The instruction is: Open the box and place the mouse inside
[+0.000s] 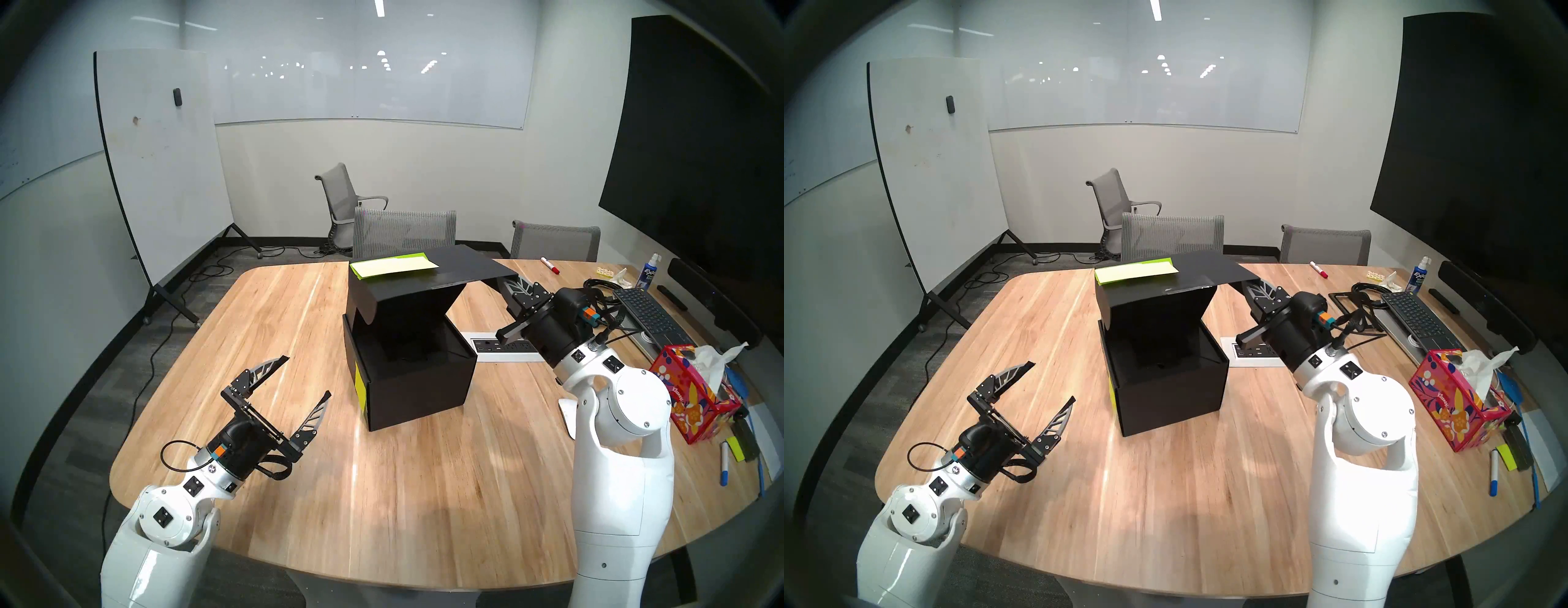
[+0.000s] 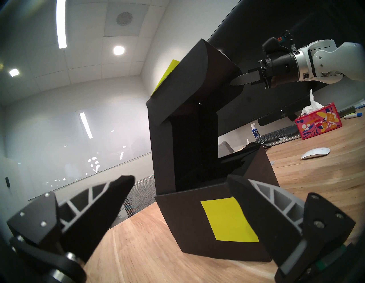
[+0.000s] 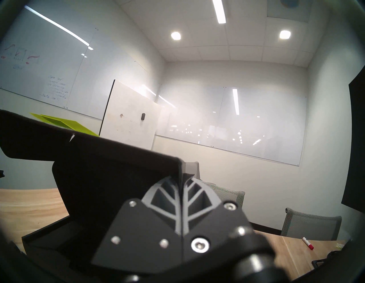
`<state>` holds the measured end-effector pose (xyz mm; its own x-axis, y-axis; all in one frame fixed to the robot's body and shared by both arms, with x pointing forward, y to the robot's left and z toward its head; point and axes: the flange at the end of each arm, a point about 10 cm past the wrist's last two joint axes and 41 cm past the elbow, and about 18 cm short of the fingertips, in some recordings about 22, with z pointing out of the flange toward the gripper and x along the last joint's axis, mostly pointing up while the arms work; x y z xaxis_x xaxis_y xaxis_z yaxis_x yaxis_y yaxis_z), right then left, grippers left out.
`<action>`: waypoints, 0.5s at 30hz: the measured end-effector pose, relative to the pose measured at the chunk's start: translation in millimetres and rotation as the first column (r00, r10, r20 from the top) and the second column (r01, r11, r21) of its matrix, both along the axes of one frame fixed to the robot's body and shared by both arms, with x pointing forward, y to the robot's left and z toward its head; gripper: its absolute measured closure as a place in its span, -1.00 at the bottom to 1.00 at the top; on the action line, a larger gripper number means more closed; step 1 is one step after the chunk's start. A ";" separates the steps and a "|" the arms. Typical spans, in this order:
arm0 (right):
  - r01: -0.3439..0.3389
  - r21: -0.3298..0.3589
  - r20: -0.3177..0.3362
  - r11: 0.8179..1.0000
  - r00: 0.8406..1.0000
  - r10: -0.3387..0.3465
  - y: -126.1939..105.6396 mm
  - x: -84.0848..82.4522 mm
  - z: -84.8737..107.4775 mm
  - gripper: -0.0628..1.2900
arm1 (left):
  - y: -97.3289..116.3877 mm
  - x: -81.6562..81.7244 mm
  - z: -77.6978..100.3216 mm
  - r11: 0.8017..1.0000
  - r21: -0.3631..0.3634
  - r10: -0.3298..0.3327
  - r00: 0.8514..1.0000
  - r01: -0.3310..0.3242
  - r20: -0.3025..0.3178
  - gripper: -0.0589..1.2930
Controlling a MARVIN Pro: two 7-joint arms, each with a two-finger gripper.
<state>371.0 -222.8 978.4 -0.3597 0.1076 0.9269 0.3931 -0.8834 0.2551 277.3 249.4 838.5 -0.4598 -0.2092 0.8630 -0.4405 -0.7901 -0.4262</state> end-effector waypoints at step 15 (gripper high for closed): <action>-0.003 0.006 0.026 1.000 1.000 0.003 2.2 4.9 7.3 0.95 | 0.0 0.0 0.0 1.000 0.000 0.000 1.000 0.000 0.000 -0.96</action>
<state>375.9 -220.6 985.7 -0.3842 0.1009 0.9177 0.3893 -0.8836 0.2601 277.3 249.3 838.5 -0.4598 -0.2091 0.8631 -0.4407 -0.7901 -0.4262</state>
